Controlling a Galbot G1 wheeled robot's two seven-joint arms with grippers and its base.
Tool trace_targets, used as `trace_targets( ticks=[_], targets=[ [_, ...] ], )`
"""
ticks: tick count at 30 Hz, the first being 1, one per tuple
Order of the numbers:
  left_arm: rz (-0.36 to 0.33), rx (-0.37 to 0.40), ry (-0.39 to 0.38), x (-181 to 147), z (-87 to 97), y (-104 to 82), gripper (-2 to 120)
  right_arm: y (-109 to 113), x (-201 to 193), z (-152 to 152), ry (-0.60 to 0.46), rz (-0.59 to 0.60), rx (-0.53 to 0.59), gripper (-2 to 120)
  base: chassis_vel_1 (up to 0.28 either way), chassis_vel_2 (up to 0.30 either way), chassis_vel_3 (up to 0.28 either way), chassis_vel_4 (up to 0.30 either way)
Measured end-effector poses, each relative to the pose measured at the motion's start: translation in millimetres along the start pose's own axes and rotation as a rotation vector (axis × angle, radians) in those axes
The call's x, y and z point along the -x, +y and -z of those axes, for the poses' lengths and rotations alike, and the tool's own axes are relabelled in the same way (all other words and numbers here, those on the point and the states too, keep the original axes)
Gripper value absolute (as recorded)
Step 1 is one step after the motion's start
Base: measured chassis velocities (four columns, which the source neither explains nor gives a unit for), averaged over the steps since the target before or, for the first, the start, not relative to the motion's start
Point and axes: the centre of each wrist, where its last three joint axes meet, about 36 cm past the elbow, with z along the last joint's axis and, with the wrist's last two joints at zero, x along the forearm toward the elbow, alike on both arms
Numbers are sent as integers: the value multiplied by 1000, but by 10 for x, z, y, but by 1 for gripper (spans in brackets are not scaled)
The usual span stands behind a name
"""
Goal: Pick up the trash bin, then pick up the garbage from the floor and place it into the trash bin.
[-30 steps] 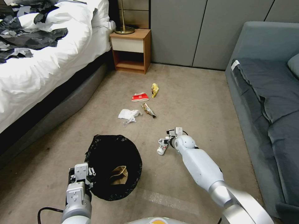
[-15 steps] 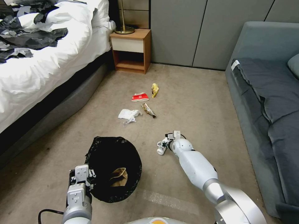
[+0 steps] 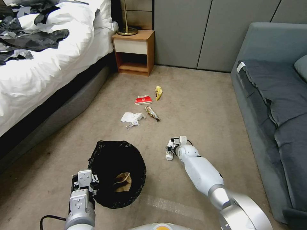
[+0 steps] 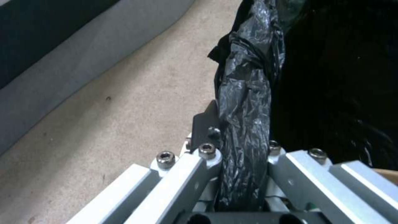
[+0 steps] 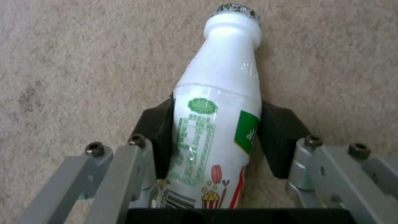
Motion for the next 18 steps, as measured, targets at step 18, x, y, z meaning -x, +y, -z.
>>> trace_targets(
  ticks=[18],
  targets=[
    [-3,-1,-1,40,-8,32,2,-54,-348,271,-83,-27,-58,40,0,0,0,0]
  ],
)
